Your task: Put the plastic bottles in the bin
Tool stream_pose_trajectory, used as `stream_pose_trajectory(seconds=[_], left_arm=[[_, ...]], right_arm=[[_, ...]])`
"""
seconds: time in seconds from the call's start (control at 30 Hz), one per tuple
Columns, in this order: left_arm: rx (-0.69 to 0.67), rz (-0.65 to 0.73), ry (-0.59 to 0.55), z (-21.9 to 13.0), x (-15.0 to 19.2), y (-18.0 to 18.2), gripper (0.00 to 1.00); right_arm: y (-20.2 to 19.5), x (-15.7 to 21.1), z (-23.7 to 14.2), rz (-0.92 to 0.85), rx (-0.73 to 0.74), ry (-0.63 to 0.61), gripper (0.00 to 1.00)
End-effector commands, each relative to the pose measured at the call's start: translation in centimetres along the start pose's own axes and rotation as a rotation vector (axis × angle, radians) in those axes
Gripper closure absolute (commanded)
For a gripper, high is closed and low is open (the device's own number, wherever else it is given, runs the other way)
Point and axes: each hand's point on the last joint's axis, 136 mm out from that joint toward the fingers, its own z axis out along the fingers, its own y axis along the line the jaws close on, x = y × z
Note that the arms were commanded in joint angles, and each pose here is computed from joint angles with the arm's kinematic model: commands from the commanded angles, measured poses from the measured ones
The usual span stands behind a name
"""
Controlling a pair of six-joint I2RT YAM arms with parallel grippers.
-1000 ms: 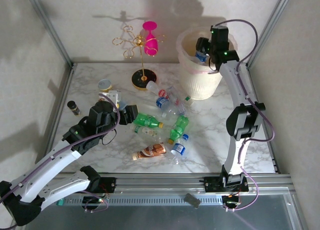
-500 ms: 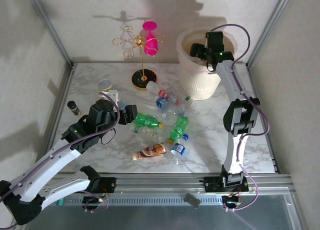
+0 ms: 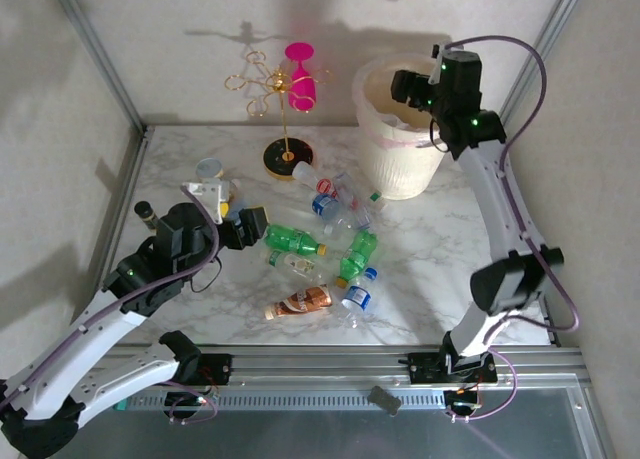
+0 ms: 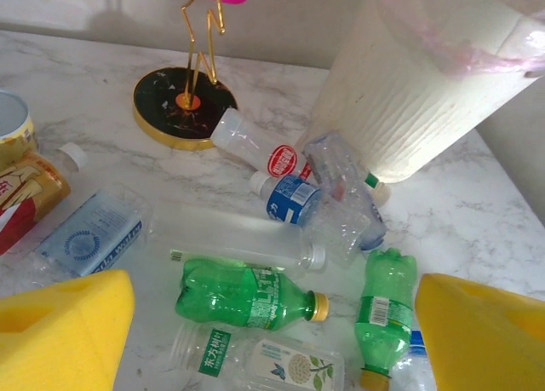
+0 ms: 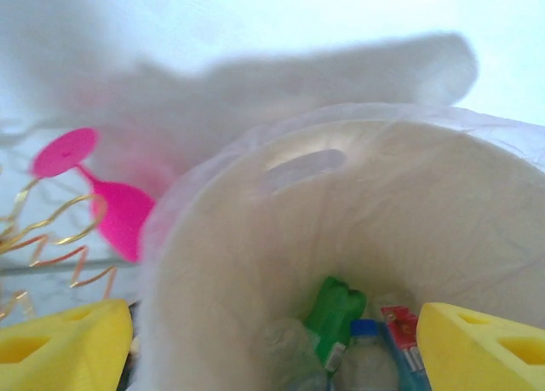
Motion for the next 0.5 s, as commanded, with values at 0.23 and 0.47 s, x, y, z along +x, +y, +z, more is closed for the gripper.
stream_pose_trajectory(seconds=[0.23, 0.47], left_arm=[[0.111, 0.186, 0.272, 0.4, 6.0, -1.3, 0.19], [0.120, 0.271, 0.430, 2.1, 9.9, -2.8, 0.22]], right_arm=[[6.1, 7.4, -7.5, -0.066, -0.219, 0.016, 0.17], [5.2, 10.4, -10.6, -0.030, -0.250, 0.017, 0.17]])
